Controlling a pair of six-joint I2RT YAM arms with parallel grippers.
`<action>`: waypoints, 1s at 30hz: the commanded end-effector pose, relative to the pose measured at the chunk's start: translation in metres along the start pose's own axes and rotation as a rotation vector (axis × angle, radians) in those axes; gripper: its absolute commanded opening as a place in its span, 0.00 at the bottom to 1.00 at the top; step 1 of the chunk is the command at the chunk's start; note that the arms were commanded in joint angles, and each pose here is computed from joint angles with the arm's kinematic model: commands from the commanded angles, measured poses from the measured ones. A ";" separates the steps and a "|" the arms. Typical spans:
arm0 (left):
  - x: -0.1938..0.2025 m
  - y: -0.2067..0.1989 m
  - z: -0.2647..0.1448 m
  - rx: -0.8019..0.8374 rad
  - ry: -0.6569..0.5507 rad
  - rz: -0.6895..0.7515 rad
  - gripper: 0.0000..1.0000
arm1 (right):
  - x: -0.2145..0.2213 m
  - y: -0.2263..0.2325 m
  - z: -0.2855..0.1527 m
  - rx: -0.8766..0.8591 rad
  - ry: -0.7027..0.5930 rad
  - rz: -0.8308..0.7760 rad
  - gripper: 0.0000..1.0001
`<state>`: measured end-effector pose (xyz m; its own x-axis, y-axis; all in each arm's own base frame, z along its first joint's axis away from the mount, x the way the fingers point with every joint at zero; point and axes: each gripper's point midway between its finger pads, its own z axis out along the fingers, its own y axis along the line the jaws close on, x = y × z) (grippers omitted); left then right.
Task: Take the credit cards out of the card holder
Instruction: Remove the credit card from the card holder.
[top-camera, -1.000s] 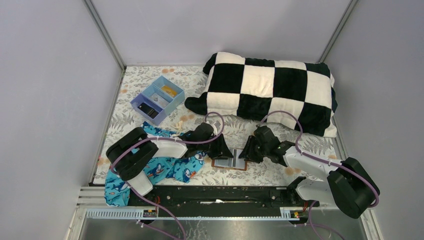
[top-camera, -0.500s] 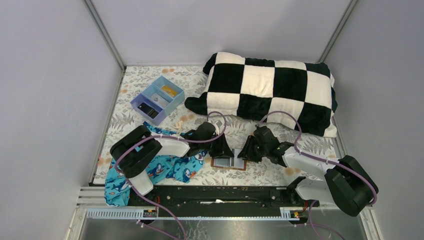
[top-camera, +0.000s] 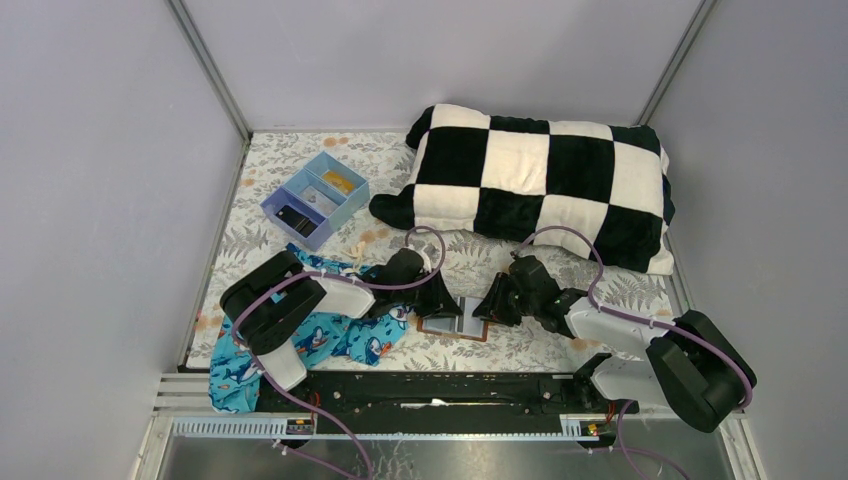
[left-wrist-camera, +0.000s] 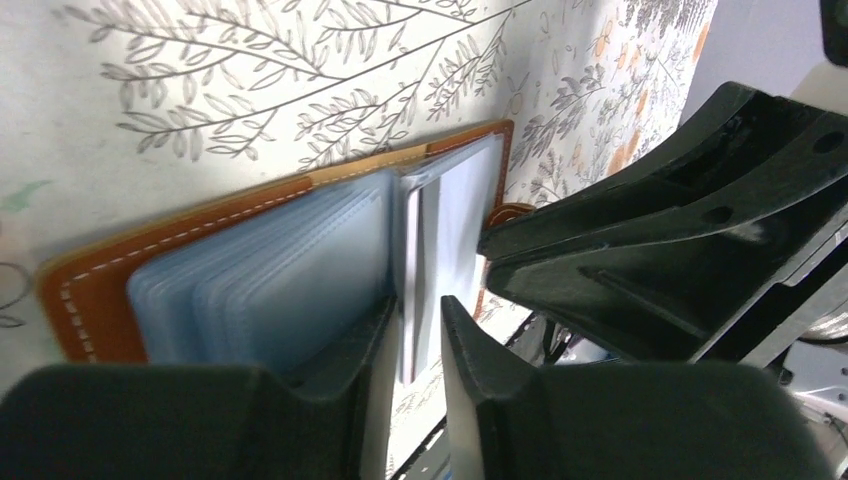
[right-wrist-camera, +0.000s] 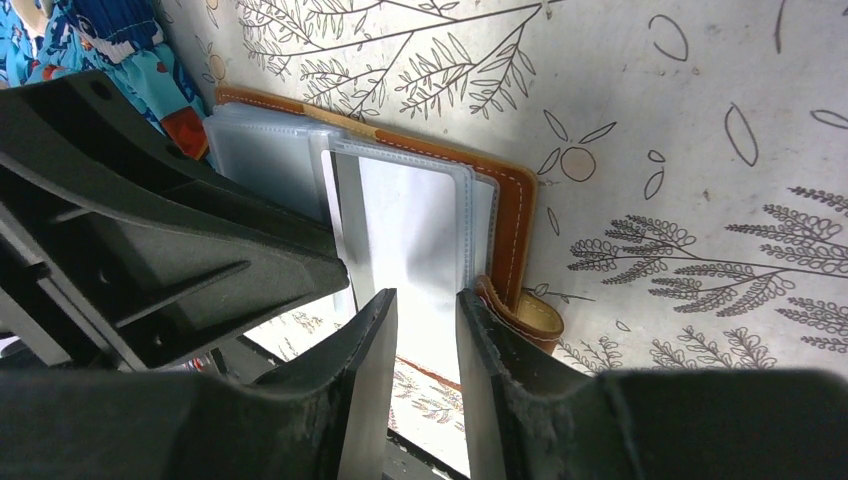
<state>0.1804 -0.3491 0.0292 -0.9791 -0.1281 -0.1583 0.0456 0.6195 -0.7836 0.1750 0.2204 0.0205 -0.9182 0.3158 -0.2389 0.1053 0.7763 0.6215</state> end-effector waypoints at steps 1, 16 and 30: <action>-0.001 0.000 -0.003 0.069 -0.034 -0.049 0.23 | 0.011 -0.013 0.000 0.037 0.027 0.006 0.35; 0.000 -0.009 -0.002 0.133 -0.028 -0.067 0.00 | 0.011 -0.015 -0.002 0.045 0.023 0.002 0.35; -0.018 -0.001 -0.040 -0.012 -0.106 0.043 0.00 | 0.016 -0.025 0.000 0.069 0.033 0.009 0.34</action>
<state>0.1795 -0.3265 0.0432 -0.9645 -0.1925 -0.1807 0.0287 0.6040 -0.7964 0.1731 0.2192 0.0198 -0.9159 0.3221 -0.2395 0.1069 0.7709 0.6279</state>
